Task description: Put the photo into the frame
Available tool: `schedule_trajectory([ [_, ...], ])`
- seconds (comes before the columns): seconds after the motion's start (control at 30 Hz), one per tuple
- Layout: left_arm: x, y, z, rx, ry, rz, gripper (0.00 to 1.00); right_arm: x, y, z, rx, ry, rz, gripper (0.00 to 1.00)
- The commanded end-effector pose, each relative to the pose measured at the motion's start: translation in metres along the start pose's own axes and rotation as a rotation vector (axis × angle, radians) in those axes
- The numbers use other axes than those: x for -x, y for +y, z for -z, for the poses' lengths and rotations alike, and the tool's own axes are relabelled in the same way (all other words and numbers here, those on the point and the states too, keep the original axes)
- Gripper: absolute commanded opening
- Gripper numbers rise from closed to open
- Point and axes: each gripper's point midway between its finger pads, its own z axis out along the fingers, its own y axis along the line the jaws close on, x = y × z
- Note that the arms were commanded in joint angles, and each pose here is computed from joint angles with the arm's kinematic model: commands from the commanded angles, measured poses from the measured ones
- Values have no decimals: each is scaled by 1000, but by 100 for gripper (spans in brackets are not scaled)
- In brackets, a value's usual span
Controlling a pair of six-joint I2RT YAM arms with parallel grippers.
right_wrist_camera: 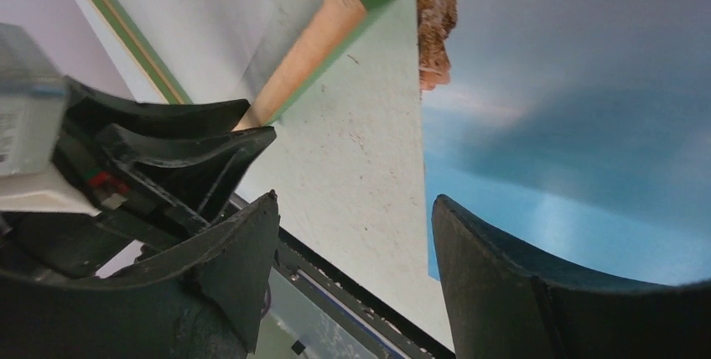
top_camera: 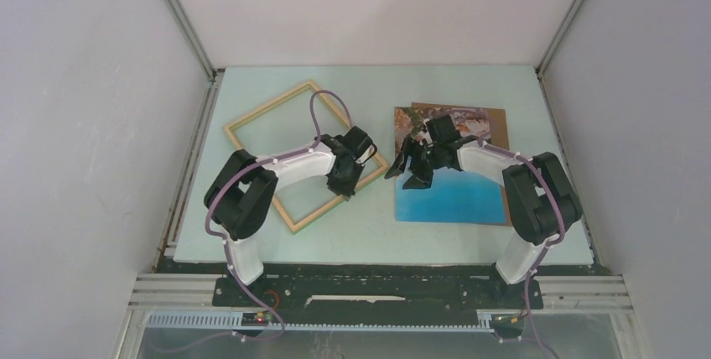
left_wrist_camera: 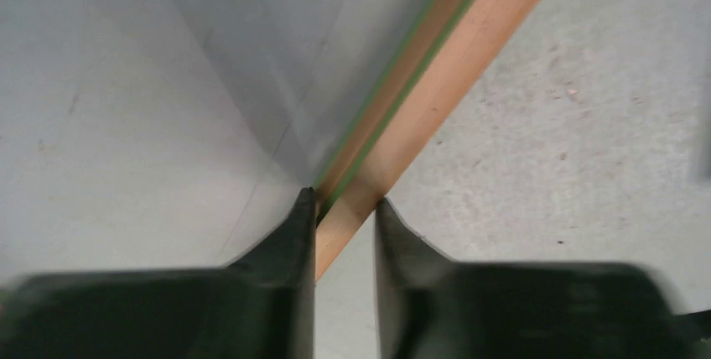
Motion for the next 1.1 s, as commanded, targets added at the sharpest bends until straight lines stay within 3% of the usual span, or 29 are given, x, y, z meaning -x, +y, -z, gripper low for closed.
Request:
schedule_trajectory([
  [0.0, 22, -21, 12, -88, -80, 113, 2, -4, 3, -4, 38, 20, -41, 74],
  [0.17, 34, -23, 41, -114, -180, 129, 0, -9, 8, 6, 138, 36, 11, 75],
  [0.4, 54, -45, 72, -246, -273, 135, 0, -6, 23, 12, 256, 37, 23, 88],
  [0.83, 76, -79, 79, -394, -287, 129, 0, 30, 55, -5, 395, -36, -175, 86],
  [1.07, 79, -95, 86, -426, -297, 98, 0, 25, 59, -28, 413, -26, -175, 83],
])
